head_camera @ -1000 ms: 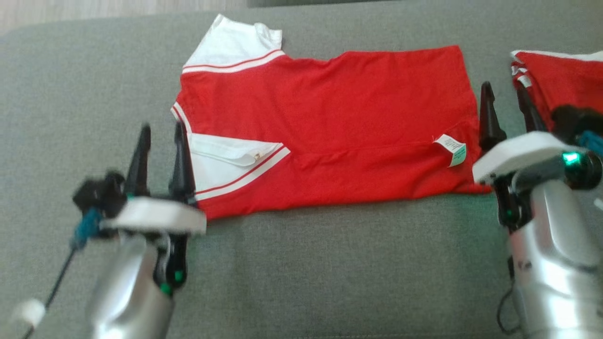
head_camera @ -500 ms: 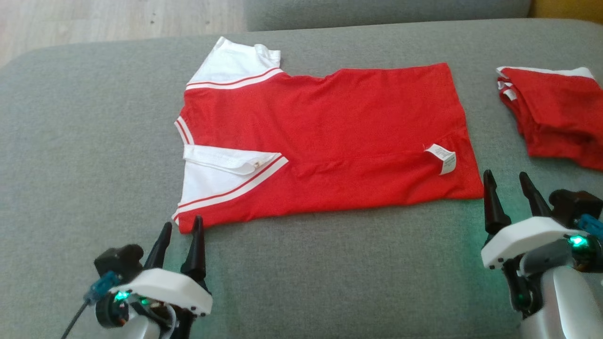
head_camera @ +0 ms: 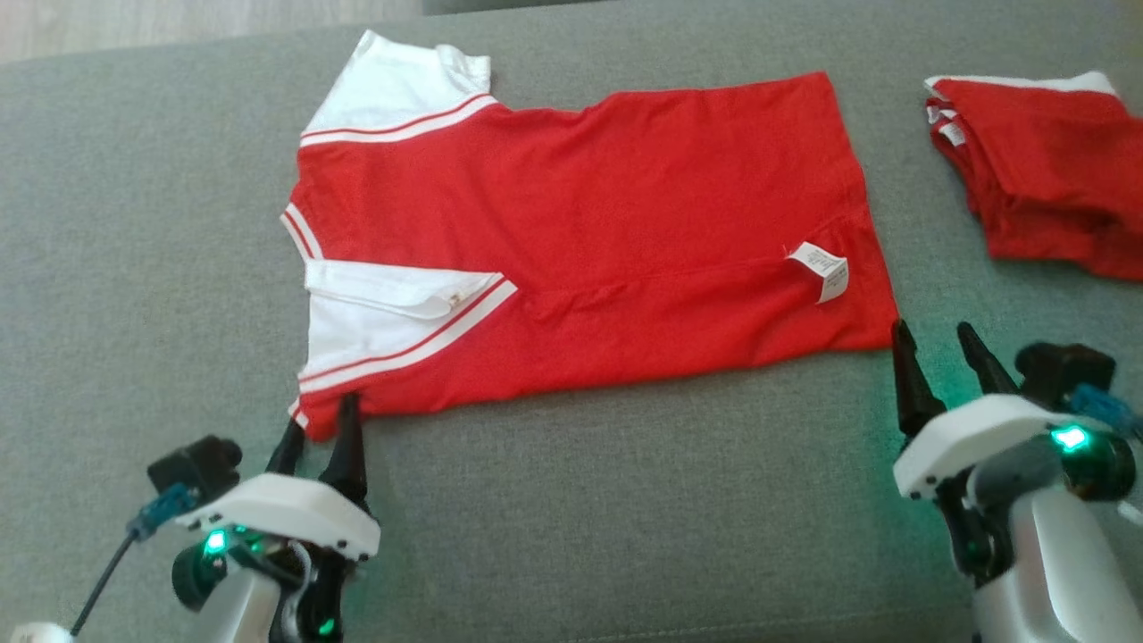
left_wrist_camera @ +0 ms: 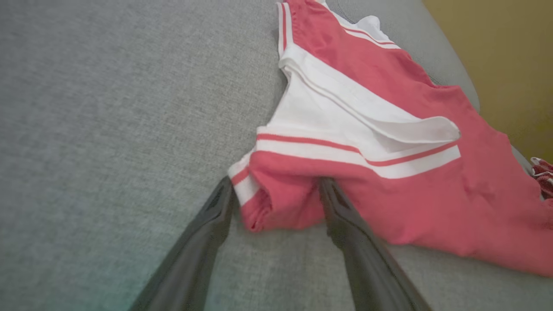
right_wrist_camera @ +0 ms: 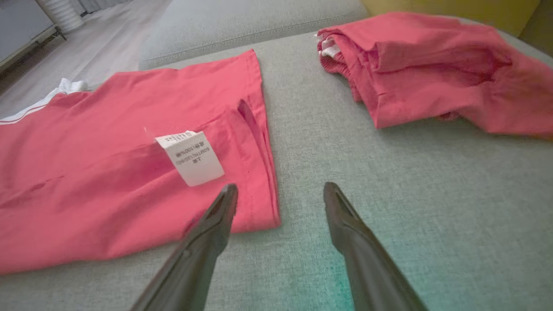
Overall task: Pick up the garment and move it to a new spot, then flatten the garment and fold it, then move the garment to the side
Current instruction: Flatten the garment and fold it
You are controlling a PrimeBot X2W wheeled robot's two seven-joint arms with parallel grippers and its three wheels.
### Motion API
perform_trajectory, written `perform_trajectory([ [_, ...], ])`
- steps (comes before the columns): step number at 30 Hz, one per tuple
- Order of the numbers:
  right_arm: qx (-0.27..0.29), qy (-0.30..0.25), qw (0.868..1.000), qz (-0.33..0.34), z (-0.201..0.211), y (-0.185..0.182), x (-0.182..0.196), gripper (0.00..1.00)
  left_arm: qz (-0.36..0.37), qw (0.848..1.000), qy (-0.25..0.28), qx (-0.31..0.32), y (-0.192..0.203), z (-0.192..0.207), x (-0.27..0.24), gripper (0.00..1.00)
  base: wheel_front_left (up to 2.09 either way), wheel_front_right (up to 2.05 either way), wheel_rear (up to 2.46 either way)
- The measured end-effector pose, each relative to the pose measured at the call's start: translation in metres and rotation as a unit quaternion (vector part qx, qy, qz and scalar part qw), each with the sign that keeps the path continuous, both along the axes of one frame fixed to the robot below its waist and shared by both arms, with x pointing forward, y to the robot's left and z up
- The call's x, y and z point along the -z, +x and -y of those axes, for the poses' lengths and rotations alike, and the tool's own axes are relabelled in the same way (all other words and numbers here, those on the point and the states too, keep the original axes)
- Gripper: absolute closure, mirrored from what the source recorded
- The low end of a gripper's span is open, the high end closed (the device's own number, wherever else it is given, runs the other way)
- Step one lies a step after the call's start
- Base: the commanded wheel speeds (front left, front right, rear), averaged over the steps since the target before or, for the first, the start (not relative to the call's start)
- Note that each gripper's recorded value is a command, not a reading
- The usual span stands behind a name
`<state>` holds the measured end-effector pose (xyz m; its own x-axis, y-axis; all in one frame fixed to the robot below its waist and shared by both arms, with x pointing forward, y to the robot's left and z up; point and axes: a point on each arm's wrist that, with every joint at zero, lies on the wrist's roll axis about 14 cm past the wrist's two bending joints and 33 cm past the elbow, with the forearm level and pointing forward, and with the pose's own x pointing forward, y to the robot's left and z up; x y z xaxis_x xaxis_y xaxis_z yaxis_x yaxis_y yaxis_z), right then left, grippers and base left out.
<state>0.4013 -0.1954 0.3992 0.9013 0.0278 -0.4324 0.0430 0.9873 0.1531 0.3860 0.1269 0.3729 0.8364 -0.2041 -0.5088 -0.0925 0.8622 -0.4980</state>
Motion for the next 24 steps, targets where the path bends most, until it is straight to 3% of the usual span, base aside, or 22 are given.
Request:
perform_trajectory([
  [1, 0.0, 0.0, 1.0, -0.005, 0.0, 0.002, 0.002, 0.0, 0.001, 1.0, -0.001, 0.001, 0.003, 0.001, 0.0, 0.0, 0.0, 0.0, 0.0],
  [2, -0.001, 0.001, 1.0, -0.006, 0.0, 0.005, 0.003, 0.0, 0.003, 1.0, -0.002, 0.0, 0.005, 0.002, 0.0, 0.09, 0.0, 0.0, 0.0],
  [3, -0.002, 0.002, 1.0, -0.01, -0.001, 0.008, 0.005, 0.0, 0.002, 1.0, -0.002, -0.001, 0.005, 0.002, 0.001, 0.63, 0.0, 0.0, 0.0],
  [5, -0.007, 0.0, 1.0, -0.016, -0.004, 0.013, 0.008, 0.0, -0.002, 1.0, -0.004, 0.0, 0.004, 0.003, 0.004, 0.98, 0.0, 0.0, 0.0],
  [10, -0.024, 0.013, 0.997, -0.075, -0.017, 0.01, 0.032, 0.0, 0.008, 1.0, -0.005, -0.004, 0.005, 0.001, 0.002, 1.0, 0.0, 0.0, 0.0],
  [11, -0.026, 0.013, 0.996, -0.08, -0.018, 0.009, 0.034, 0.05, 0.011, 1.0, -0.004, -0.005, 0.005, 0.001, 0.001, 1.0, 0.0, 0.0, 0.0],
  [12, -0.028, 0.014, 0.996, -0.083, -0.02, 0.01, 0.035, 0.3, 0.015, 1.0, -0.005, -0.007, 0.006, 0.0, -0.001, 1.0, 0.0, 0.0, 0.0],
  [13, -0.029, 0.017, 0.996, -0.085, -0.021, 0.011, 0.035, 0.61, 0.02, 1.0, -0.005, -0.009, 0.007, -0.001, -0.004, 1.0, 0.0, 0.0, 0.0],
  [15, -0.03, 0.026, 0.996, -0.081, -0.024, 0.017, 0.031, 1.0, 0.034, 0.999, -0.004, -0.01, 0.009, -0.001, -0.011, 1.0, 0.0, 0.0, 0.0],
  [24, -0.011, 0.054, 0.998, -0.03, -0.02, 0.03, -0.002, 1.0, 0.121, 0.993, 0.0, 0.004, 0.021, 0.001, -0.063, 1.0, 0.0, 0.0, 0.0],
])
